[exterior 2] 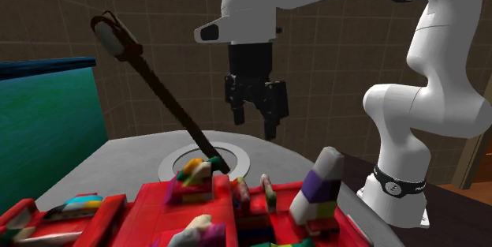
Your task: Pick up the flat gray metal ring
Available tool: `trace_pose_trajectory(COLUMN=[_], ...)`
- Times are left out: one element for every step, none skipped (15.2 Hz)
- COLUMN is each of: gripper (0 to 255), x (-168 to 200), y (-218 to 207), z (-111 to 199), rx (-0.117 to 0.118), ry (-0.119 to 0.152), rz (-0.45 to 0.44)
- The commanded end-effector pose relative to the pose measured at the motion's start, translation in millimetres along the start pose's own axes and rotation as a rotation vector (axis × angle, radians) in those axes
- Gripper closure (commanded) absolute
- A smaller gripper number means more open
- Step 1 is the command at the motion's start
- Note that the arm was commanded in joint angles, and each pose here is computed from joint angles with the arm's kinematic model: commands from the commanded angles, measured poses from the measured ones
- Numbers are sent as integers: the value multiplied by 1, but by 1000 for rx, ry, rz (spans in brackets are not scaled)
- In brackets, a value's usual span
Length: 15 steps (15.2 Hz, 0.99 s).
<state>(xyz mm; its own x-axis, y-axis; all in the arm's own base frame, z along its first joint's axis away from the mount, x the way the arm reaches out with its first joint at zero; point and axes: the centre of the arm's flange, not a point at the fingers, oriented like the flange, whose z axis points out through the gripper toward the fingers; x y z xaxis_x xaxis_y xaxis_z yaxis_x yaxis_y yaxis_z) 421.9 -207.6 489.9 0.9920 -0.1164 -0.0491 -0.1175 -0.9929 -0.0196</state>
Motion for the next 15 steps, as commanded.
trace_pose_trajectory(gripper=[0, 0, 0, 0, 0, 0, 0, 0, 0, 0, 0, 0, 0, 0, 0], x=[14, 21, 28, 34, 41, 48, 54, 61, 67, 68, 68, 69, 69, 69, 69], y=[22, 33, 43, 53, 64, 74, 85, 95, 106, 108, 108, 108, 108, 108, 108], z=[0, 2, 3, 5, 7, 9, 10, 12, 14, 14, 19, 24, 30, 35, 40], rx=[-5, -7, -10, -12, -14, -16, -18, -20, -22, -22, -22, -22, -22, -22, -22], ry=[11, 17, 22, 27, 32, 37, 43, 48, 53, 54, 54, 54, 54, 54, 54], rz=[11, 16, 21, 27, 32, 37, 42, 48, 53, 54, 54, 54, 54, 54, 54])
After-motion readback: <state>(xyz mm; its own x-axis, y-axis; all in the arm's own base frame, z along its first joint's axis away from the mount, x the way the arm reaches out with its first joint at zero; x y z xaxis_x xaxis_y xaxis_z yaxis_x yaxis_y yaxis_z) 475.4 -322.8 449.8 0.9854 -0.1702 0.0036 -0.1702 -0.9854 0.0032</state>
